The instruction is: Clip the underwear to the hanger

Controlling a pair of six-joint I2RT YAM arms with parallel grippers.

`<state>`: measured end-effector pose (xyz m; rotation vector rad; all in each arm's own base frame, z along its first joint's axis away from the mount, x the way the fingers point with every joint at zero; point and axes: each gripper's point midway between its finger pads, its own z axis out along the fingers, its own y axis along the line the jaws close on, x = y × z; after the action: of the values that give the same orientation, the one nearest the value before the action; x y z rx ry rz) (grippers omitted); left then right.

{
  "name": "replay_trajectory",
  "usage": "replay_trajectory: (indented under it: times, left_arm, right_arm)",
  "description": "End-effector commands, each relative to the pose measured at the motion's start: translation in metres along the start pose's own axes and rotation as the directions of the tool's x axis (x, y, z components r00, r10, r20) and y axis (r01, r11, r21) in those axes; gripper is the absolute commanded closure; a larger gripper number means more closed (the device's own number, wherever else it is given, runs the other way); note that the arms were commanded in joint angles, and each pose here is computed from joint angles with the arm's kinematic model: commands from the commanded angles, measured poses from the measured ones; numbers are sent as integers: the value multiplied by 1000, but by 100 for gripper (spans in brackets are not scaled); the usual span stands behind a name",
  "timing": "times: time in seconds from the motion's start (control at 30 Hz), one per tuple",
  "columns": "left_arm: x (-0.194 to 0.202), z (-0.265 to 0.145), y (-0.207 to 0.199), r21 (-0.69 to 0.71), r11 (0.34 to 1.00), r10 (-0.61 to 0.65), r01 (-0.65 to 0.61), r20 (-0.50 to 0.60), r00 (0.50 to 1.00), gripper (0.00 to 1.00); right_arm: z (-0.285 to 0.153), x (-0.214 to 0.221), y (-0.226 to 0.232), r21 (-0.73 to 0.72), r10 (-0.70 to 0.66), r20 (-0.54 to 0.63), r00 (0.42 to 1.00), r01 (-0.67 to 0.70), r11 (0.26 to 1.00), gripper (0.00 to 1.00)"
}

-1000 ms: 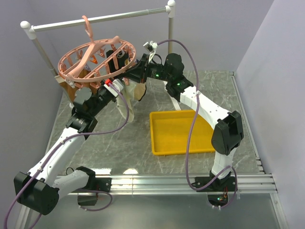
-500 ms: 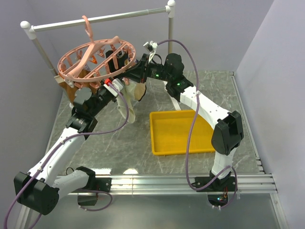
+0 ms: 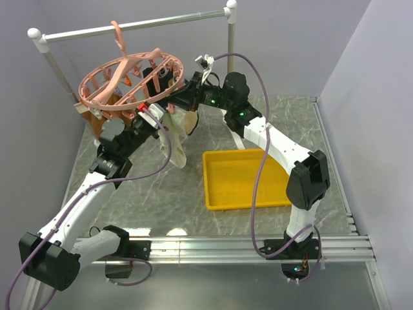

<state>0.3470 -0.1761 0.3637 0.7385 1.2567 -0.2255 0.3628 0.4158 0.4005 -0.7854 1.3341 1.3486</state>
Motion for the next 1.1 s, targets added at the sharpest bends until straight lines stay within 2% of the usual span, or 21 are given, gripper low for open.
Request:
replay_trajectory:
  times: [0.0, 0.33, 0.53, 0.77, 0.87, 1.0, 1.07]
  left_arm:
    - [-27, 4, 9, -16, 999, -36, 37, 66, 997, 99]
    - [-30, 8, 9, -14, 997, -76, 77, 75, 994, 100]
    - [-37, 5, 6, 3, 996, -86, 87, 99, 991, 99]
    - [-41, 5, 4, 13, 993, -121, 120, 102, 987, 100]
    - [-42, 5, 4, 16, 992, -124, 123, 104, 987, 100]
    - [-42, 5, 4, 17, 992, -128, 127, 104, 986, 100]
    - [-43, 5, 4, 18, 992, -129, 128, 105, 986, 100]
  right_arm:
    - [-6, -36, 24, -49, -56, 77, 995, 60, 997, 89]
    - [-5, -30, 27, -81, -39, 66, 997, 45, 996, 89]
    - [-6, -28, 22, -64, -81, 64, 995, 85, 994, 91]
    - [-8, -26, 21, -55, -108, 72, 992, 112, 992, 89]
    - [-8, -25, 24, -67, -114, 67, 991, 119, 991, 78]
    - [-9, -25, 24, -68, -116, 66, 991, 121, 990, 71]
    - [-9, -26, 24, -68, -115, 65, 991, 120, 990, 61]
